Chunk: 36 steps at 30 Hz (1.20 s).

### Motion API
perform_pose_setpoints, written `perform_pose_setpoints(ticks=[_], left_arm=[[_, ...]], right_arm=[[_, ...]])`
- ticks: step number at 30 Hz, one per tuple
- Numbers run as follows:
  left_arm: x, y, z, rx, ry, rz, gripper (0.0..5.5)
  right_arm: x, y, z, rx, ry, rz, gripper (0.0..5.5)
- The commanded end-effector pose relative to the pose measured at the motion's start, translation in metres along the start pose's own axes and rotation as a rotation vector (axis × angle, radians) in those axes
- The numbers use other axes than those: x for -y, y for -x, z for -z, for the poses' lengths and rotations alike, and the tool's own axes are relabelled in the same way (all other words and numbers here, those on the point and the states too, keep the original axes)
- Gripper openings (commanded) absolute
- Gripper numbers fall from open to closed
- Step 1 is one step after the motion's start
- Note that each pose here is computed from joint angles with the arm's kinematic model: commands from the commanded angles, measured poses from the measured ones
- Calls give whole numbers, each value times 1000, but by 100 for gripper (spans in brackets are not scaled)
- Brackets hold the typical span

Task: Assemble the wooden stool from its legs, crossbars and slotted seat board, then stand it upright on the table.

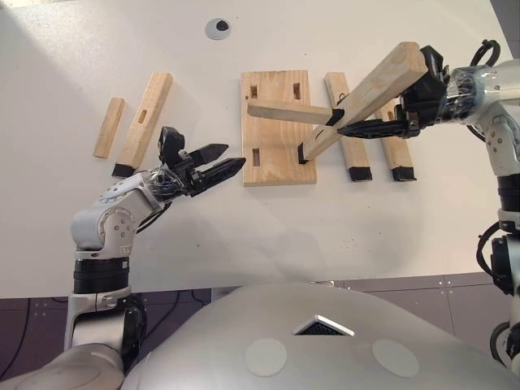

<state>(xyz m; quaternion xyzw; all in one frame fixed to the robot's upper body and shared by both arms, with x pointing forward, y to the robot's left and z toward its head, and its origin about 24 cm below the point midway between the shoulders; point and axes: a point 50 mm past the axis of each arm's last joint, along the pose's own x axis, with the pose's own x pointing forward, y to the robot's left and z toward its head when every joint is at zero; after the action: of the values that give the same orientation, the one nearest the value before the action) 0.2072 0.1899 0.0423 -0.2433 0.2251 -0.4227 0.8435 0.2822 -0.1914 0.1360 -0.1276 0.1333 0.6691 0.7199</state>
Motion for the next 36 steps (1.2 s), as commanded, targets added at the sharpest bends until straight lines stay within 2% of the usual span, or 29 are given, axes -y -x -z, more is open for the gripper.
perform_pose_setpoints(ticks=[1,8,14,16,23,25,29,33,36], left_arm=[[1,0,-2,13,-37,-30,421],[3,-4,-3,19,-27,-16,421],[3,-4,-3,32,-21,-28,421],[3,-5,-3,41,-18,-25,421],[4,-8,-5,59,-21,-20,421],[3,-7,-5,57,-20,-27,421],[-9,-4,-5,72,-11,-133,421],[-29,-3,-19,186,-57,-314,421],[-32,-3,-27,227,-63,-340,421]], right_arm=[[-12,4,59,-396,-166,78,203],[-26,-18,50,-459,-118,46,203],[-16,-12,31,-343,-147,133,203],[-9,-7,23,-312,-147,166,250],[-4,14,5,-234,-150,242,361],[-4,17,12,-225,-174,325,396],[-8,7,31,-144,-381,606,396],[-23,-15,46,-76,-528,711,396],[-30,-17,62,-119,-578,800,396]])
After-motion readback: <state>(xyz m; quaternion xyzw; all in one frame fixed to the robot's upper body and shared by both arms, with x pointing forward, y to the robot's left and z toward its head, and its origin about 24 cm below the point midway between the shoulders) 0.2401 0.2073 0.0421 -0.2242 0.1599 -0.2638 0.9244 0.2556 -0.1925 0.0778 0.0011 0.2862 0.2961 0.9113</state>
